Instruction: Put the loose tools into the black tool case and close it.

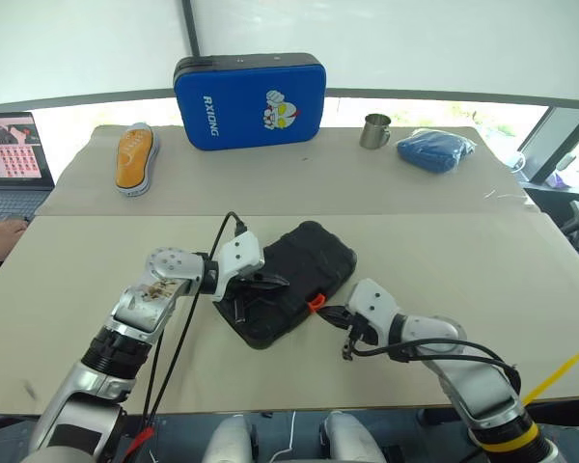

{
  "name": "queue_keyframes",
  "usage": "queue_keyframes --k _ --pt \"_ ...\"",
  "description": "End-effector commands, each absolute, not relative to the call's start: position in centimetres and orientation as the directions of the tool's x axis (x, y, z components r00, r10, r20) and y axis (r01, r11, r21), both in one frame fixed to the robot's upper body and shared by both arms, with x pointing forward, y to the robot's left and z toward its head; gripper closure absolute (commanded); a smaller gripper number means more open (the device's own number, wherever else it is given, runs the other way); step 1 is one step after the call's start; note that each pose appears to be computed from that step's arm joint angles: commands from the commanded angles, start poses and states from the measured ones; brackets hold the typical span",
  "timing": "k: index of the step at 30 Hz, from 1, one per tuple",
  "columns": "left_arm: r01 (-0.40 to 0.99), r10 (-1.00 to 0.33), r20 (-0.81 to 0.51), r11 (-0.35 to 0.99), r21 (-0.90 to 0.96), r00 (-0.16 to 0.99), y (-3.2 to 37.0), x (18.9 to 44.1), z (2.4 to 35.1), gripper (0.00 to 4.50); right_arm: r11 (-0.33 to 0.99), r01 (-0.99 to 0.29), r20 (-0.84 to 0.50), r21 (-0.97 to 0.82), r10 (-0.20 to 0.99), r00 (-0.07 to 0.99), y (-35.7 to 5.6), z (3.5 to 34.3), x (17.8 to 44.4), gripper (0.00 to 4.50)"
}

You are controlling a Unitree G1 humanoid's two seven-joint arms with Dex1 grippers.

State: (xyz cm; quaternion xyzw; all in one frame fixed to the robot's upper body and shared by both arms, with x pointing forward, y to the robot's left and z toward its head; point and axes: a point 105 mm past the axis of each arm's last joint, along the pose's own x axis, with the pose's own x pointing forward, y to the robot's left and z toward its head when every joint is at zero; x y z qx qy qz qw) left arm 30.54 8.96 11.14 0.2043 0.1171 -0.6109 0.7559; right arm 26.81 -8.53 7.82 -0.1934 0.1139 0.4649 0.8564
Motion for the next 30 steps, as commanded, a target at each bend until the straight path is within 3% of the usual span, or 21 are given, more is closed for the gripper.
queue_keyframes --k 1,7,12,14,19,22,25,27,30 --pt "0.975 -0.76 -0.637 0.217 -0.056 0.132 10.6 28.5 3.5 4.5 0.521 -0.808 -0.261 -0.275 0.768 0.584 -7.9 10.2 27.9 4.47" --pt "0.972 -0.766 -0.629 0.225 -0.07 0.132 10.8 28.4 3.2 4.5 0.547 -0.793 -0.18 -0.27 0.78 0.599 -7.5 11.0 28.5 4.47" --pt "0.966 -0.855 -0.463 0.258 0.013 0.235 11.0 29.1 5.8 4.5 0.543 -0.795 -0.156 -0.271 0.79 0.593 -8.9 11.7 27.5 4.47" --pt "0.954 -0.887 -0.355 0.294 0.058 0.295 11.6 29.3 7.8 3.98 0.547 -0.798 -0.157 -0.252 0.791 0.592 -10.0 12.0 26.9 4.5" --pt "0.903 -0.878 -0.217 0.402 0.155 0.428 15.5 28.9 11.5 2.31 0.509 -0.822 -0.22 -0.257 0.797 0.562 -13.1 11.9 25.2 3.03" --pt "0.855 -0.829 -0.215 0.481 0.196 0.516 18.7 28.0 12.5 1.18 0.488 -0.818 -0.255 -0.303 0.786 0.564 -15.6 11.8 24.9 1.94" --pt "0.806 -0.761 -0.265 0.553 0.212 0.592 22.4 26.6 11.7 0.06 0.428 -0.835 -0.208 -0.345 0.833 0.513 -17.1 12.4 24.6 0.89" --pt "0.77 -0.712 -0.294 0.599 0.221 0.638 24.6 25.3 10.8 0.0 0.378 -0.842 -0.183 -0.385 0.863 0.471 -18.2 12.5 24.4 0.2" --pt "0.713 -0.634 -0.328 0.651 0.261 0.7 27.1 23.4 9.7 0.0 0.393 -0.833 -0.16 -0.389 0.862 0.481 -19.7 13.0 25.4 0.04"
